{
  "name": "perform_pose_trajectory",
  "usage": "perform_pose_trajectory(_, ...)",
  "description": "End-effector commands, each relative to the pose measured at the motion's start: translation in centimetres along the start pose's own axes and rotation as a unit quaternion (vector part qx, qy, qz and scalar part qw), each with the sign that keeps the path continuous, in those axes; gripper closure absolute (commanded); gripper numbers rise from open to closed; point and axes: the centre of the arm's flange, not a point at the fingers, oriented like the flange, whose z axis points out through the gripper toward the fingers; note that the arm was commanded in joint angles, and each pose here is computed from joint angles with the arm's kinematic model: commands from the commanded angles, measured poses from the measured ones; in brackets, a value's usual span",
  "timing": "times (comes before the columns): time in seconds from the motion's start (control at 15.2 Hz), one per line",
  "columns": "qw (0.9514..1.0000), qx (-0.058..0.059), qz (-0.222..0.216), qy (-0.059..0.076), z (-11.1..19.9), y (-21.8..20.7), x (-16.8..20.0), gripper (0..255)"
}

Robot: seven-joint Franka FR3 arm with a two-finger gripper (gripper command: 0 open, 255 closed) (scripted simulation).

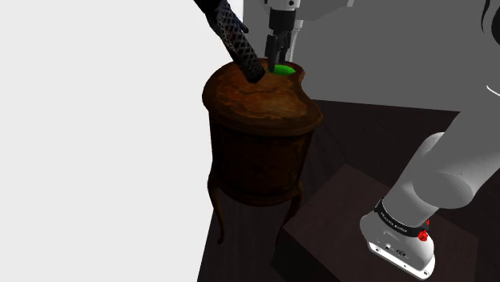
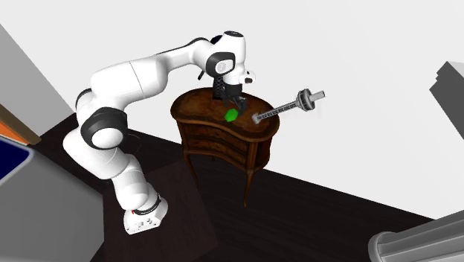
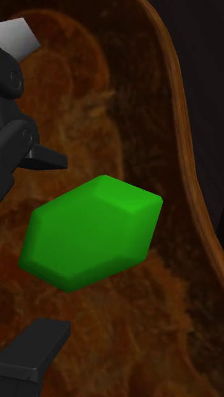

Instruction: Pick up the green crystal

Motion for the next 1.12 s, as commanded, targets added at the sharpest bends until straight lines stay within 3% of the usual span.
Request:
perform_pose_trajectory(0.0, 1.0000, 0.000, 0.000, 0.000, 1.1, 0.1, 0.0, 0)
perform_pose_trajectory(0.13, 1.0000, 0.000, 0.000, 0.000, 1.4, 0.1, 0.0, 0)
perform_pose_trajectory(0.2, 1.0000, 0.000, 0.000, 0.000, 1.4, 0.1, 0.0, 255)
perform_pose_trajectory(0.79, 1.0000, 0.000, 0.000, 0.000, 1.4, 0.1, 0.0, 255)
perform_pose_trajectory(1.06, 1.0000, 0.000, 0.000, 0.000, -0.7, 0.1, 0.0, 255)
